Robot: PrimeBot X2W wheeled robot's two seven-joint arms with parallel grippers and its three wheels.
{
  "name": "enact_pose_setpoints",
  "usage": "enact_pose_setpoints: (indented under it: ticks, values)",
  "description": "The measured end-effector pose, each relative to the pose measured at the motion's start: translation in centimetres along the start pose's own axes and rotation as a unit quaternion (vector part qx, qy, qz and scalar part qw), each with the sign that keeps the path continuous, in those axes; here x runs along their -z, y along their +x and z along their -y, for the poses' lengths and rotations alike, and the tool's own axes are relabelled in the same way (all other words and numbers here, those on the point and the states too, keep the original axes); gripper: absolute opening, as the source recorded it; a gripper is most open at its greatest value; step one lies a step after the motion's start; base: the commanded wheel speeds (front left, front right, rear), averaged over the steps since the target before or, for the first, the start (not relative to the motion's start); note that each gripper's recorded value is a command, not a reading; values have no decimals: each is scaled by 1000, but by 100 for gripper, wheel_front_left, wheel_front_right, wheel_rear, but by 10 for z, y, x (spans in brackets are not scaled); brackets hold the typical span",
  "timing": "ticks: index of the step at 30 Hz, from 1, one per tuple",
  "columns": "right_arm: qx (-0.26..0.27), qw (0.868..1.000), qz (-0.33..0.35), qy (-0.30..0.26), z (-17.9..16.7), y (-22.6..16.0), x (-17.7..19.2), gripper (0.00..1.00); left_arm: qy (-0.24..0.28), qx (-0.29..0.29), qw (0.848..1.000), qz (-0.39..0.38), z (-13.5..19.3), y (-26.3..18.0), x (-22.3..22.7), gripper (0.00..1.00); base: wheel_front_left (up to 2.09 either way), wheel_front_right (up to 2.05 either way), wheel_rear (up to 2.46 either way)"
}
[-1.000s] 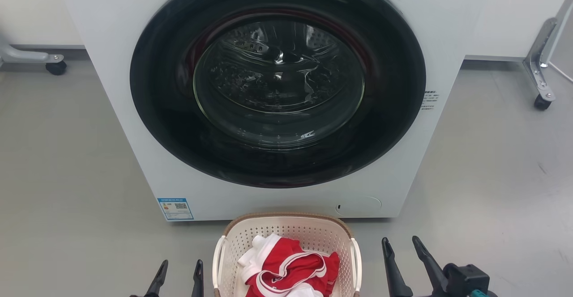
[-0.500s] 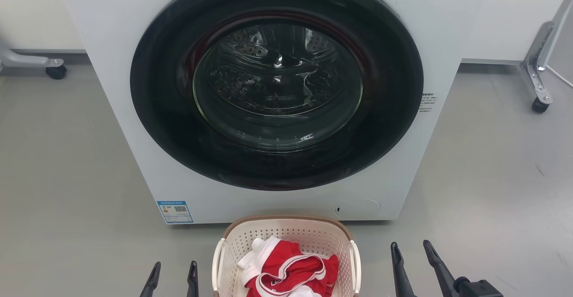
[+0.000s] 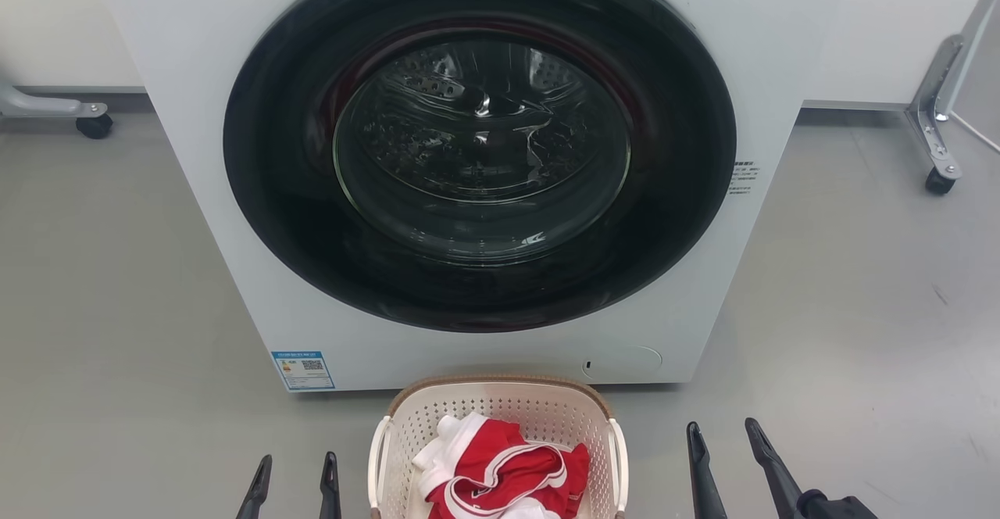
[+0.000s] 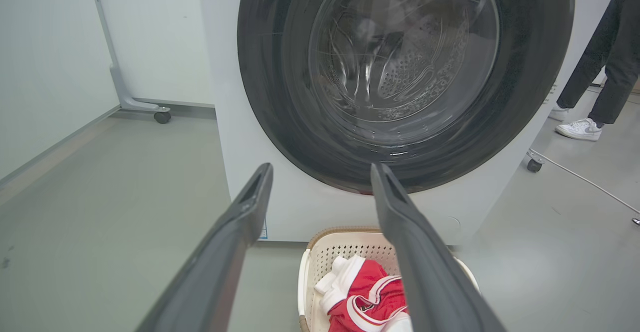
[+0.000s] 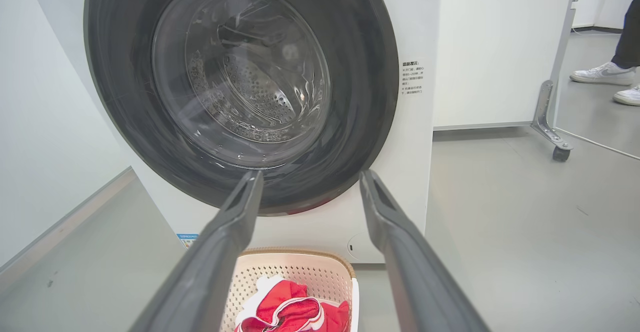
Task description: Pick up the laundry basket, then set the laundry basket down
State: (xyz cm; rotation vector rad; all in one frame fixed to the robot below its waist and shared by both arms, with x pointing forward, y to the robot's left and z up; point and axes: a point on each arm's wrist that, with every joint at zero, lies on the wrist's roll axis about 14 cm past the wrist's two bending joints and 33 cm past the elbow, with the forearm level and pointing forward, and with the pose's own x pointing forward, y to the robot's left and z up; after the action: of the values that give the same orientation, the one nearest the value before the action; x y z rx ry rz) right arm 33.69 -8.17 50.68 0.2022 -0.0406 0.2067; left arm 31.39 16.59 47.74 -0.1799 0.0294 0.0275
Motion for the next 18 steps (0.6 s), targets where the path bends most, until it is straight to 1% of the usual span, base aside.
enact_pose_setpoints:
  ticks: [18]
  values:
    - [7, 1000, 15, -5, 3, 3, -9, 100, 6, -12, 1000, 1, -6, -1, 0, 100, 0, 0, 0]
